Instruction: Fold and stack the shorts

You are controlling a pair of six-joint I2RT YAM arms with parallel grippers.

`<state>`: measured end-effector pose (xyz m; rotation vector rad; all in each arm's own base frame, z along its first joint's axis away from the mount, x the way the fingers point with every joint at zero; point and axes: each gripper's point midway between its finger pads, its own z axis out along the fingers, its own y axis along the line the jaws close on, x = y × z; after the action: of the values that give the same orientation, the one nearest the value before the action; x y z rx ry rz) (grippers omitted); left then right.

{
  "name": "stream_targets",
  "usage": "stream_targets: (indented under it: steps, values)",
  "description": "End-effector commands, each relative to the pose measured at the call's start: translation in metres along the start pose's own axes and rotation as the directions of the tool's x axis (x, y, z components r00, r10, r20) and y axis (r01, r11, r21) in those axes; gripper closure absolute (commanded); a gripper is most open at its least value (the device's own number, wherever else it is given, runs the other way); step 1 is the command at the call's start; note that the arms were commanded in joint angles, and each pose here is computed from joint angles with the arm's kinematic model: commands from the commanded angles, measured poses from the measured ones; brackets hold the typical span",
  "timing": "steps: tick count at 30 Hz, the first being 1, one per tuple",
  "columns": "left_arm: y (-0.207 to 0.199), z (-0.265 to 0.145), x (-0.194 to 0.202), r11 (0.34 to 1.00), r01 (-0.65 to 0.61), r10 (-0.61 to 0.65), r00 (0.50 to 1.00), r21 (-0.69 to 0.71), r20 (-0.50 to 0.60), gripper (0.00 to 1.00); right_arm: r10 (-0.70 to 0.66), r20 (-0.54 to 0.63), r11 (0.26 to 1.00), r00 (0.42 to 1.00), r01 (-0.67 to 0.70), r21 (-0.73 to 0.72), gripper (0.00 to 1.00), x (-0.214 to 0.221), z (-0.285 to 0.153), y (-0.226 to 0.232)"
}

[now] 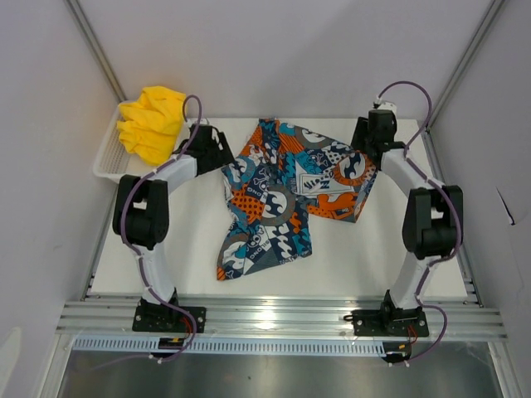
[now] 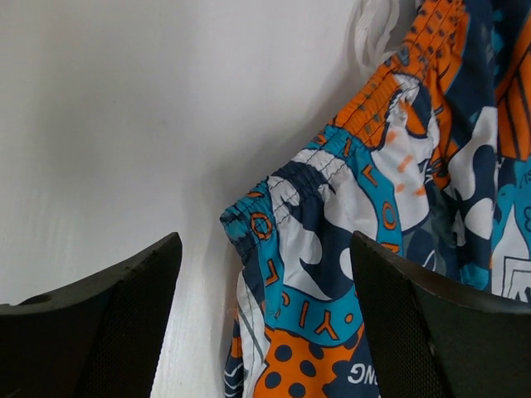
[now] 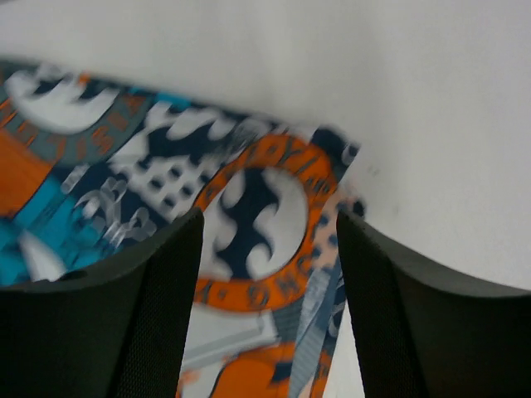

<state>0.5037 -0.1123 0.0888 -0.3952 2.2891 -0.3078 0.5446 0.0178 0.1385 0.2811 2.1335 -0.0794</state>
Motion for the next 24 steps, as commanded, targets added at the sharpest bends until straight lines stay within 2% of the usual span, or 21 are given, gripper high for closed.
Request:
stream_targets:
  steps: [1,3,7,10,11,13,14,15,16,18,20,21,24]
  values:
    - [0.000,0.015,0.019,0.998,0.037,-0.034,0.998,0.053,-0.052,0.18,0.039,0.022,0.976,0.999,-0.034,-0.216,0.34,-0.002,-0.057,0.059]
    - [-0.001,0.019,0.024,0.996,0.048,-0.044,0.997,0.070,-0.062,0.19,0.052,0.040,0.963,0.998,-0.039,-0.267,0.36,-0.003,-0.081,0.071]
    - [0.002,0.026,0.037,0.993,0.079,-0.072,0.994,0.086,-0.086,0.23,0.035,-0.009,0.931,0.999,-0.036,-0.364,0.43,0.034,-0.114,0.099]
    - [0.001,0.035,0.038,0.990,0.101,-0.091,0.992,0.102,-0.090,0.33,0.016,0.013,0.913,1.000,-0.010,-0.408,0.45,0.044,-0.140,0.116]
    - [-0.007,0.037,0.027,0.986,0.103,-0.094,0.993,0.130,-0.068,0.43,-0.018,-0.001,0.900,1.000,0.016,-0.436,0.46,0.063,-0.151,0.129]
    - [-0.005,0.046,0.033,0.986,0.114,-0.102,0.990,0.122,-0.096,0.53,-0.031,0.003,0.879,1.000,0.029,-0.476,0.46,0.072,-0.170,0.142]
    - [-0.009,0.048,0.027,0.984,0.116,-0.104,0.990,0.135,-0.095,0.64,-0.071,-0.018,0.853,0.997,0.052,-0.519,0.46,0.093,-0.182,0.156]
    - [-0.009,0.051,0.029,0.983,0.119,-0.106,0.989,0.137,-0.101,0.69,-0.095,-0.033,0.835,0.995,0.062,-0.547,0.47,0.104,-0.190,0.164]
    - [-0.009,0.052,0.028,0.983,0.119,-0.105,0.990,0.141,-0.098,0.85,-0.112,-0.042,0.805,0.993,0.066,-0.589,0.47,0.114,-0.202,0.175]
    - [-0.007,0.053,0.021,0.985,0.109,-0.099,0.992,0.130,-0.084,1.00,-0.191,-0.062,0.752,0.980,0.106,-0.651,0.48,0.151,-0.227,0.197]
    - [0.002,0.051,0.011,0.989,0.099,-0.093,0.994,0.110,-0.058,1.00,-0.235,-0.064,0.727,0.970,0.132,-0.674,0.48,0.173,-0.242,0.210]
    - [0.010,0.051,0.004,0.991,0.099,-0.095,0.995,0.095,-0.044,1.00,-0.281,-0.056,0.689,0.958,0.161,-0.707,0.48,0.192,-0.260,0.223]
    - [0.025,0.045,-0.012,0.994,0.078,-0.078,0.997,0.077,-0.001,1.00,-0.336,-0.063,0.698,0.940,0.204,-0.686,0.46,0.219,-0.265,0.227]
